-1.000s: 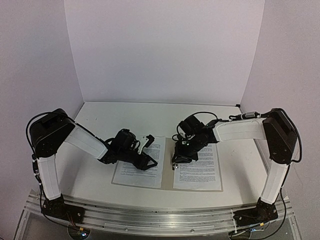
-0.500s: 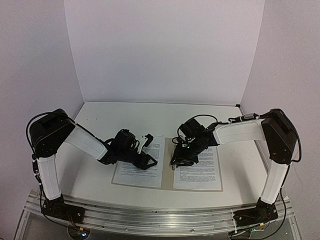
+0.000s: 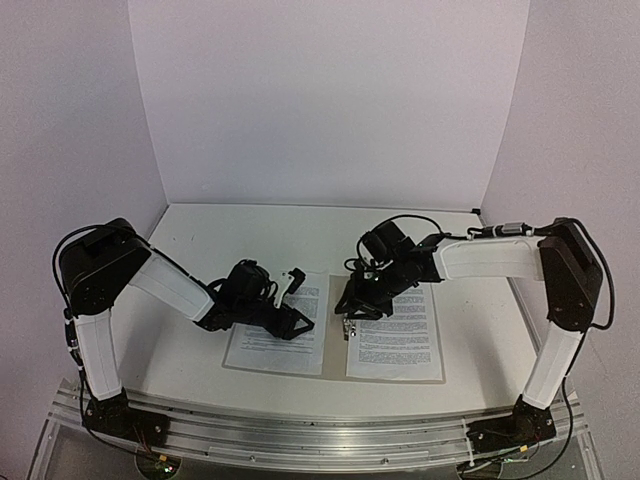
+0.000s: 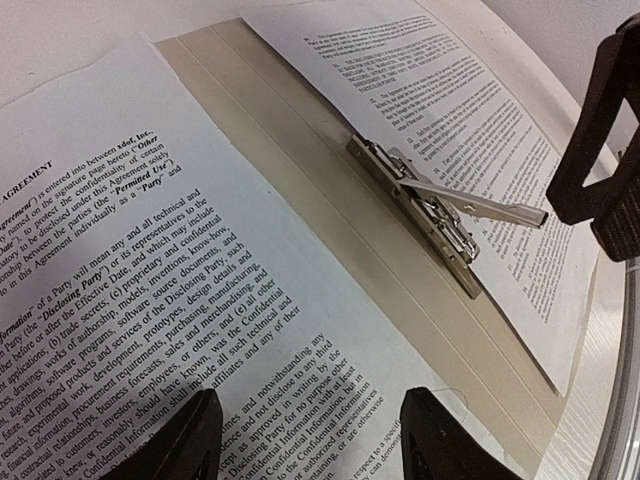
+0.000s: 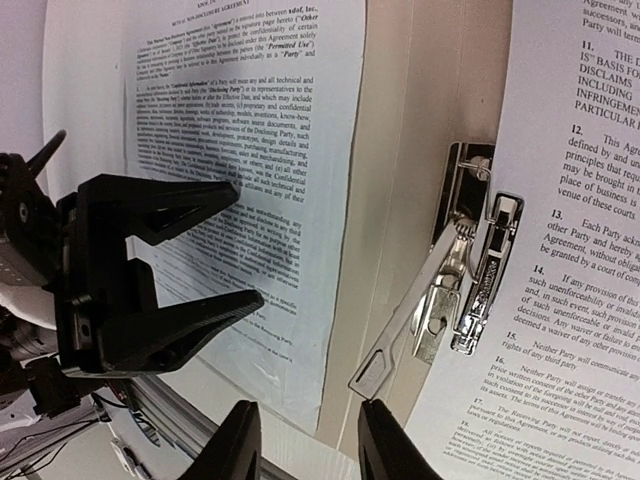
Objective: Put the files into the folder
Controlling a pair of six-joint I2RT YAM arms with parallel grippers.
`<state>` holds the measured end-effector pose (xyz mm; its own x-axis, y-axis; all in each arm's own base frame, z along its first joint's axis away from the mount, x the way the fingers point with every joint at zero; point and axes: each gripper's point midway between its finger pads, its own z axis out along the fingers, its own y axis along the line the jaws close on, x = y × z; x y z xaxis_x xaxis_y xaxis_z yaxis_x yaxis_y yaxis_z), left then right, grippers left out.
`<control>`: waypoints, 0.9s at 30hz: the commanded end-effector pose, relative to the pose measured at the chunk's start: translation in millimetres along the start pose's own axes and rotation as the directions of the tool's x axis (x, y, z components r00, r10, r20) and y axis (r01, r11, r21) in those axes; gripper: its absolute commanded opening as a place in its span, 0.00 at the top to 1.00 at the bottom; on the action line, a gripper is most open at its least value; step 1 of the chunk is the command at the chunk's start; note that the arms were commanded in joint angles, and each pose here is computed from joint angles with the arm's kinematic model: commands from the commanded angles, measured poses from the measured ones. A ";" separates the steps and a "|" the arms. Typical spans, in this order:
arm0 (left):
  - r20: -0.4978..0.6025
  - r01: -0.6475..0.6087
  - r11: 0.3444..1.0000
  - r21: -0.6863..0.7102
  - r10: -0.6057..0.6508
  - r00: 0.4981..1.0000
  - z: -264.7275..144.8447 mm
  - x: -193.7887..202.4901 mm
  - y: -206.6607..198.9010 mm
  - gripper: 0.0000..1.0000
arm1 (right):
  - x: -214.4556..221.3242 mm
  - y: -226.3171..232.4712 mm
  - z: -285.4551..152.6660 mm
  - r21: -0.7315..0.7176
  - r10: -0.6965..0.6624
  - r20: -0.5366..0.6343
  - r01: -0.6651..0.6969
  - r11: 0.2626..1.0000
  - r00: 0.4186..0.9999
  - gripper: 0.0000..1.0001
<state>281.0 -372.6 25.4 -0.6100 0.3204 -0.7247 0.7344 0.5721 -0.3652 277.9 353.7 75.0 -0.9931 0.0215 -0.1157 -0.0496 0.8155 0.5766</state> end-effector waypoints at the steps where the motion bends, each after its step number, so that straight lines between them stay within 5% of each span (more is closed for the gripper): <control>1: -0.072 0.051 0.997 -0.054 -0.055 0.996 2.2 30.1 14.5 0.39 | 2.8 4.5 -13.1 -0.036 0.120 0.014 -0.120 0.992 0.993 0.70; 12: -0.067 0.054 0.997 -0.054 -0.058 0.996 1.0 30.1 14.5 0.39 | -5.1 -11.3 -4.1 -0.004 0.204 0.023 -0.204 0.979 0.979 0.84; 27: -0.072 0.054 0.997 -0.054 -0.058 0.996 2.4 31.4 15.0 0.39 | -2.1 -16.1 12.9 -0.006 0.199 -0.023 -0.199 0.980 0.980 0.83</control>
<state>281.3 -371.6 25.3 -0.6099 0.3095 -0.7295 0.7308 0.5757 -0.3667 281.0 341.8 57.9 -0.9837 0.1797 0.0074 0.1514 0.8051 0.5736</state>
